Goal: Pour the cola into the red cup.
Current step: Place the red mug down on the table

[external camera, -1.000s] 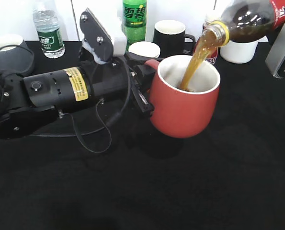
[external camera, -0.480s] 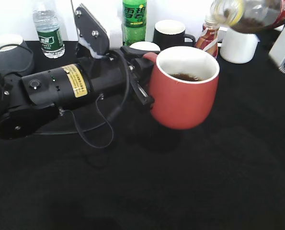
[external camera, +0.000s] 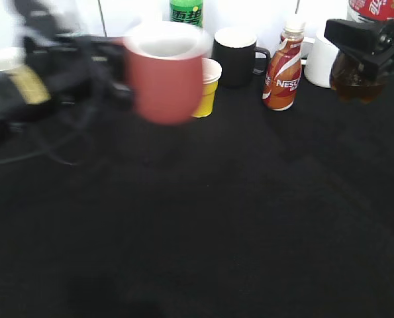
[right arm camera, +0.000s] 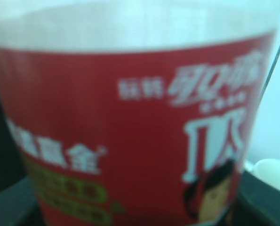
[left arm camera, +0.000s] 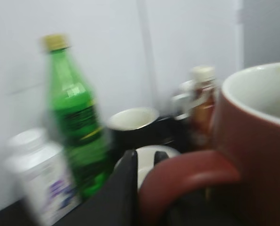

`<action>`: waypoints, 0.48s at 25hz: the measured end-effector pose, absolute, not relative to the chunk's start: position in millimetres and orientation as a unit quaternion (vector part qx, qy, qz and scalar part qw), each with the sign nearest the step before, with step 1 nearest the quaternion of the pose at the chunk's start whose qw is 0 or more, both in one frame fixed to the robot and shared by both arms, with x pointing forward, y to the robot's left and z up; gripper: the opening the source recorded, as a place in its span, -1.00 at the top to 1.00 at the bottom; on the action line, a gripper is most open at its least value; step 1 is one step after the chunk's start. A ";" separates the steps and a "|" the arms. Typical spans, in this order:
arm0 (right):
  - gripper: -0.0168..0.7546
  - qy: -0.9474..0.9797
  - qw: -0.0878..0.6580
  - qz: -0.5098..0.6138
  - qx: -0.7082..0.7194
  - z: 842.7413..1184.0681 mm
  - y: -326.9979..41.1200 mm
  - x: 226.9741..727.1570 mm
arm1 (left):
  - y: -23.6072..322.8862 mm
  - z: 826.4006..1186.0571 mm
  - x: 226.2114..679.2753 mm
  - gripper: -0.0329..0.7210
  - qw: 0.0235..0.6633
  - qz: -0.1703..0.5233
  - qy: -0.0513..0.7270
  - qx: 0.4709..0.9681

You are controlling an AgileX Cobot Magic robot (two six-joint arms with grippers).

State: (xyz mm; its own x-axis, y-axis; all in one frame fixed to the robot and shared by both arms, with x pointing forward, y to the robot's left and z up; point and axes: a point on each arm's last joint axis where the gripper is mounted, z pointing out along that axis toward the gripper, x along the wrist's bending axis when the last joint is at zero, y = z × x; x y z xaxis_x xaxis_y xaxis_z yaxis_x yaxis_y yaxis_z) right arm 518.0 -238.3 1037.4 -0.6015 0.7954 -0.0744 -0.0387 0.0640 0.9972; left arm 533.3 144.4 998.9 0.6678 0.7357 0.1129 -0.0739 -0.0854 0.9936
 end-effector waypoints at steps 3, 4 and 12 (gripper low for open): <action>-0.34 0.643 0.334 0.621 0.298 1037.7 -238.6 518.2 | 180.4 990.5 542.9 0.72 0.603 0.348 0.295 0.655; -0.34 0.643 0.333 0.622 0.299 1037.7 -238.6 518.2 | 190.5 990.7 546.7 0.72 0.598 0.359 0.306 0.648; -0.34 0.640 0.333 0.624 0.299 1038.3 -238.4 518.1 | 217.2 918.7 577.6 0.72 0.557 0.408 0.387 0.611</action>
